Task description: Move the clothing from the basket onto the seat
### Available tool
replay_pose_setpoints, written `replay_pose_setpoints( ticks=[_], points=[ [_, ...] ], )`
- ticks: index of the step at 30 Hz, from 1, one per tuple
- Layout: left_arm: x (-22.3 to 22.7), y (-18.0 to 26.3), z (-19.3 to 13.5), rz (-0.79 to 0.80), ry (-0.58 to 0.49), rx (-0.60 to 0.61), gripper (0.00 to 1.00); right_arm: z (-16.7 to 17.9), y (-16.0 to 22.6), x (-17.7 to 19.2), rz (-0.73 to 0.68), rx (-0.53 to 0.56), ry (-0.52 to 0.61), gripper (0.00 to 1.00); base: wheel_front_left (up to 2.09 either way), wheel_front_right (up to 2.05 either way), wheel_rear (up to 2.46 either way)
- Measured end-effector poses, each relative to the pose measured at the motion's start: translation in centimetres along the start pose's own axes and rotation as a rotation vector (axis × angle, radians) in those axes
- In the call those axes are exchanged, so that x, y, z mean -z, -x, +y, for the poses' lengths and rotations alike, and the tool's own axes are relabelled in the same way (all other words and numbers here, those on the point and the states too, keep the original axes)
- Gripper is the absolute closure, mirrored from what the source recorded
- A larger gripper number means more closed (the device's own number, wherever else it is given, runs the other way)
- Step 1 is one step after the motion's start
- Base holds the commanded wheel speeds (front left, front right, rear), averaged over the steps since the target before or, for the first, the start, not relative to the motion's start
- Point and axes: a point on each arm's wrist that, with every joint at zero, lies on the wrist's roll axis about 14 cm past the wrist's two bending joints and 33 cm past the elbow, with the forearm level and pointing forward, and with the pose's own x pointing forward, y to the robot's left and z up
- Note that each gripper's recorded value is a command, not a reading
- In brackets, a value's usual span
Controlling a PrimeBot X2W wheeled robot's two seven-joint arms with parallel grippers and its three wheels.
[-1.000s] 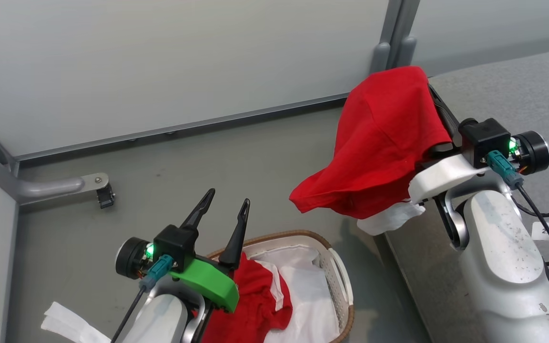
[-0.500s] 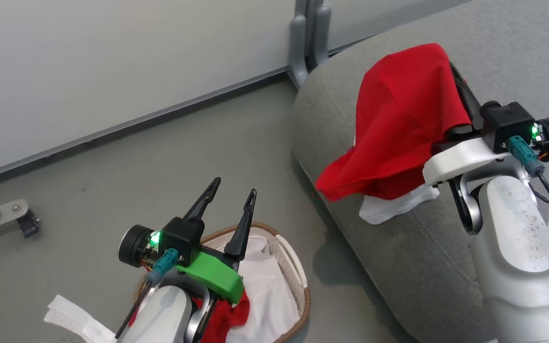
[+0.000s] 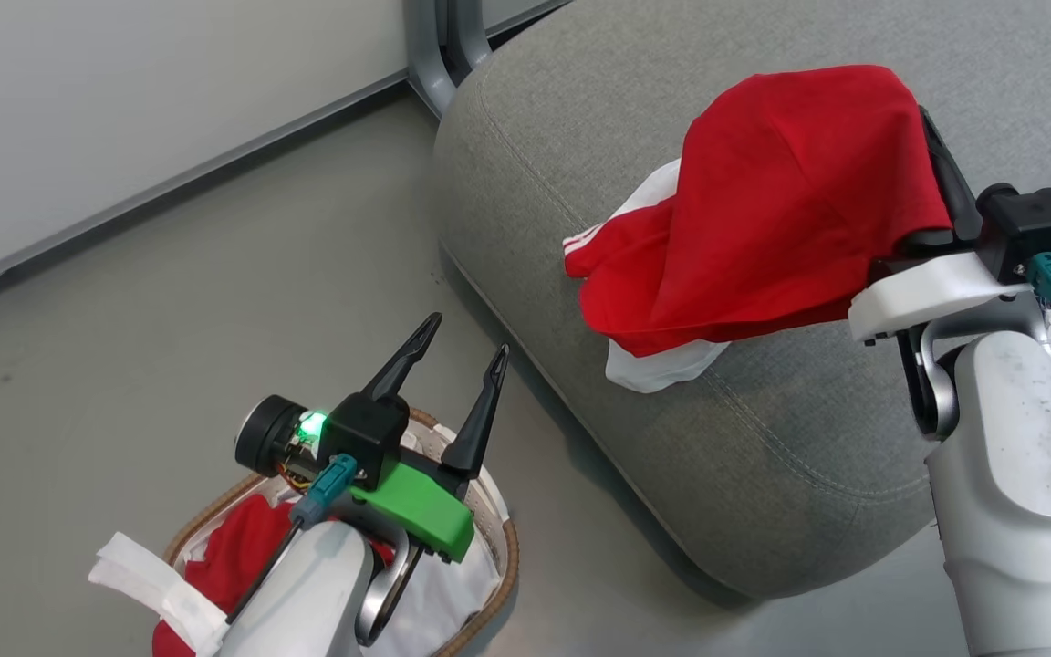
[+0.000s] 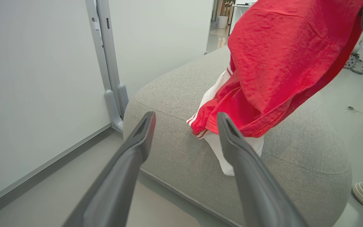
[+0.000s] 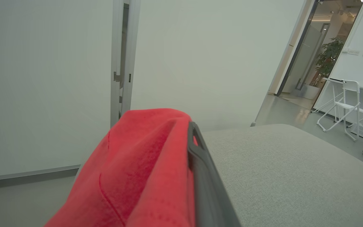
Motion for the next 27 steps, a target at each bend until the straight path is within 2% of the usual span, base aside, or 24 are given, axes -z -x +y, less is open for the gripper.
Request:
replay_pose_setpoints(
  ticks=[4, 9, 15, 22, 24, 27],
  points=[
    [0.6, -0.6, 0.5, 0.001, 0.018, 0.009, 0.00, 0.1, -1.5, 0.5, 0.011, 0.000, 0.030, 1.00, 0.00, 0.00, 0.00],
    [0.7, -1.1, 1.9, -0.017, 0.025, -0.001, 0.00, 0.0, -5.4, -1.0, -0.038, 0.012, 0.097, 1.00, 0.00, 0.00, 0.00],
    [0.9, -1.1, 3.9, -0.034, 0.025, -0.020, 0.00, -0.8, -11.8, -5.7, -0.173, 0.033, 0.206, 1.00, 0.00, 0.00, 0.00],
    [1.9, -0.7, 6.5, -0.039, 0.030, -0.052, 0.00, -3.0, -18.1, -9.7, -0.264, 0.096, 0.327, 1.00, 0.00, 0.00, 0.00],
    [2.4, -0.6, 7.2, -0.036, 0.030, -0.060, 0.00, -2.9, -19.5, -10.0, -0.275, 0.103, 0.335, 1.00, 0.00, 0.00, 0.00],
    [3.4, -0.5, 8.6, -0.026, 0.034, -0.079, 0.00, -2.2, -21.4, -8.2, -0.245, 0.091, 0.343, 1.00, 0.00, 0.00, 0.00]
  ],
)
